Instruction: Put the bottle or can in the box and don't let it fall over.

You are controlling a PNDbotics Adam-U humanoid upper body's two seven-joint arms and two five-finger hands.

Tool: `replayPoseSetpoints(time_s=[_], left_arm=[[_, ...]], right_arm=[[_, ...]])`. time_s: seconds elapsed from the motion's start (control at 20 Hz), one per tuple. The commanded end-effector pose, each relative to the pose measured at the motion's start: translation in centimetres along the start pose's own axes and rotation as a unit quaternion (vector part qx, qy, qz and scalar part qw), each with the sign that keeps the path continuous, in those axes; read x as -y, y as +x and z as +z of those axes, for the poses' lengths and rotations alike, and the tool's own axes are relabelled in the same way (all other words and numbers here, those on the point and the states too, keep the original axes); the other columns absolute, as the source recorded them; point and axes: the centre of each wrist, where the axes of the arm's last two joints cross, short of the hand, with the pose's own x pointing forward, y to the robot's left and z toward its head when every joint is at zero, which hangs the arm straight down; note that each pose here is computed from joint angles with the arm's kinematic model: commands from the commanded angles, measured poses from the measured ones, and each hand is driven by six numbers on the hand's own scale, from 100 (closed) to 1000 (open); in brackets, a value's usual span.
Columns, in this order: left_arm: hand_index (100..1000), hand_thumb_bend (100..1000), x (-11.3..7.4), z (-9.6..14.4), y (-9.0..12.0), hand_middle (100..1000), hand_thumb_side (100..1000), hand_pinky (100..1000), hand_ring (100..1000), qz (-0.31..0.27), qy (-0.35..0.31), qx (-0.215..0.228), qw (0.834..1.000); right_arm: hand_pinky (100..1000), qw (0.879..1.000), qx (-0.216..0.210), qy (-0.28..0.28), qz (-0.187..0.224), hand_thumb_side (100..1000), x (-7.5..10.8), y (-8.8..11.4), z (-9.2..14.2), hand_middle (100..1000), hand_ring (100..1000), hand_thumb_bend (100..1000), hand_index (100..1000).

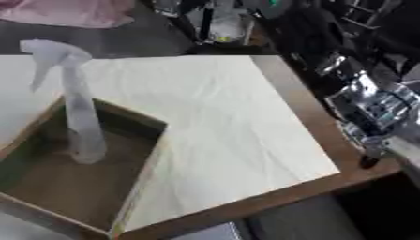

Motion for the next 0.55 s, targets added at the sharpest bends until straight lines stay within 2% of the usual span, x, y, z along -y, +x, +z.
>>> replayPoseSetpoints(time_s=[0.05, 0.2, 0.35, 0.55], left_arm=[[881, 156, -0.1, 0.0, 0.8, 651, 765, 607, 766, -0.015, -0.005, 0.019, 1.000], [881, 148, -0.3, 0.3, 0.6, 651, 762, 605, 765, -0.022, -0.006, 0.028, 0.999], [881, 135, -0.4, 0.5, 0.6, 650, 757, 604, 764, -0.030, -0.011, 0.042, 0.999], [882, 120, -0.5, 0.8, 0.6, 655, 749, 604, 763, -0.042, -0.022, 0.074, 0.996]], right_arm=[[691, 0.997, -0.021, -0.071, -0.008, 230, 3.7, 0.9, 4.7, 955, 1000, 100, 968], [682, 0.987, -0.046, -0.151, -0.043, 283, 4.5, 0.9, 9.7, 934, 1000, 100, 963], [687, 0.975, -0.047, -0.210, -0.056, 228, 4.3, 2.3, 13.4, 925, 1000, 100, 949], [693, 0.955, -0.010, -0.288, -0.064, 141, 2.3, 4.7, 16.5, 916, 1000, 100, 942]])
